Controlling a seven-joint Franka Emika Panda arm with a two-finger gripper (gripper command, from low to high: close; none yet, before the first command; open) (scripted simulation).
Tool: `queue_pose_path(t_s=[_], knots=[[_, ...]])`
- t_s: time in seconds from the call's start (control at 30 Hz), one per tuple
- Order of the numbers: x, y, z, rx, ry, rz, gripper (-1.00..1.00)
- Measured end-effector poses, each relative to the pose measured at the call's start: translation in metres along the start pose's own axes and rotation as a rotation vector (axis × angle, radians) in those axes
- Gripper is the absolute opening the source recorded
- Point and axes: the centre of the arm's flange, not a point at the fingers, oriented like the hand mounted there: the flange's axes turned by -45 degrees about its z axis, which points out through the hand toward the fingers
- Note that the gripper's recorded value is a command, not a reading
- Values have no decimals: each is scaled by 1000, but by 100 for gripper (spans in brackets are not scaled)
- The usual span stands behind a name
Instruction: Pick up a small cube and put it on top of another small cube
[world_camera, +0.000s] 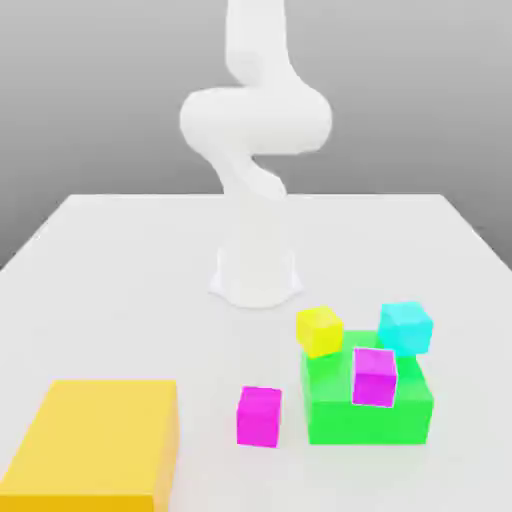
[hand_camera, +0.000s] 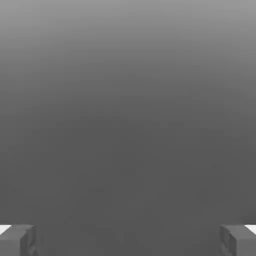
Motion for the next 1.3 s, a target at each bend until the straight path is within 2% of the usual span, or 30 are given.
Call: queue_pose_path(t_s=[0.43, 0.8, 1.0, 1.2, 1.23, 1.3], knots=[[-94, -9, 207, 159, -288, -552, 0], [-230, -26, 317, 375, -489, -1010, 0], [-311, -31, 349, 516, -577, -1241, 0], [-352, -33, 388, 533, -588, -1270, 0], [-359, -33, 394, 533, -588, -1269, -100], [-359, -33, 394, 534, -589, -1269, -100]])
